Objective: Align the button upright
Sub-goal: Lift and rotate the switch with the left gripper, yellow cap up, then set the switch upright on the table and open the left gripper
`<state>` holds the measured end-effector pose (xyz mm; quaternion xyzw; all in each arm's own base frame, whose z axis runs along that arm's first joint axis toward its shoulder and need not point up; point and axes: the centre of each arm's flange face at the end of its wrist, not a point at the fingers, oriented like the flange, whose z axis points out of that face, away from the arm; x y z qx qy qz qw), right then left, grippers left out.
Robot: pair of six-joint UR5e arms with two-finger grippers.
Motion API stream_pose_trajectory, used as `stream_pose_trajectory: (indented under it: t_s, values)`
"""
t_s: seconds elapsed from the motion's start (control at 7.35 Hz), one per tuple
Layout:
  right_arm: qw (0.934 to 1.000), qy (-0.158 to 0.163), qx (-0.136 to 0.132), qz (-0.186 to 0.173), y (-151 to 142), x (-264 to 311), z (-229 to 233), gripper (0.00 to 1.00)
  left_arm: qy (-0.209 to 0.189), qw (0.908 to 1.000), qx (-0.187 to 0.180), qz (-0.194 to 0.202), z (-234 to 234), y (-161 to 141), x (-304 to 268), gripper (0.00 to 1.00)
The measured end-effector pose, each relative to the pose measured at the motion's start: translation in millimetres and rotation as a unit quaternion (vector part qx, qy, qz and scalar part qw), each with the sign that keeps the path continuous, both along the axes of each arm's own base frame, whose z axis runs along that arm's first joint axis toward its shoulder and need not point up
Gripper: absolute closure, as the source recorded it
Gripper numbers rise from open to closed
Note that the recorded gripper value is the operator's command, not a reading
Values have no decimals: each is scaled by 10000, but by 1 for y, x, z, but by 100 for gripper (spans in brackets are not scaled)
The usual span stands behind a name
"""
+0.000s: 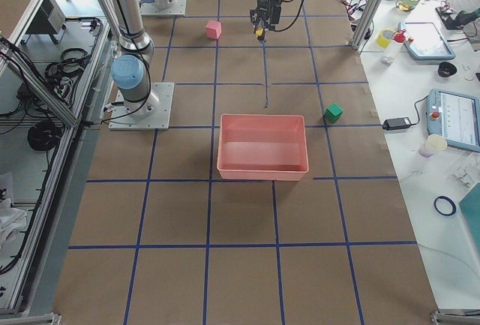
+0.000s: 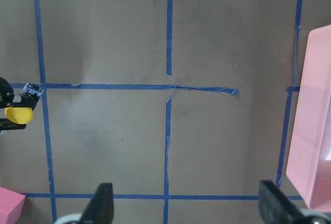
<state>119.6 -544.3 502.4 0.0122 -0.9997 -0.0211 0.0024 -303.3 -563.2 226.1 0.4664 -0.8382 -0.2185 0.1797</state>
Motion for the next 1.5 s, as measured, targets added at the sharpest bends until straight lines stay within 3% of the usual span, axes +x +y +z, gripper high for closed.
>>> stream_pose_trajectory:
  t_s: [0.95,1.09,1.22,1.36,1.5]
  values:
    - [10000,-11,39,-7,1,-1,-5,0,360,9981,404,286,-26,-8,8,98]
    - [10000,-11,39,-6,1,-1,-5,0,358,9981,414,280,-28,-8,8,82]
    - [10000,-9,39,-6,1,-1,-5,0,338,9982,414,268,-29,-8,8,33]
    - [10000,-6,40,-7,1,-1,-5,0,318,9984,396,262,-30,-8,9,0]
    - [10000,-4,39,-8,1,-1,-5,0,301,9986,353,256,-28,-9,9,0]
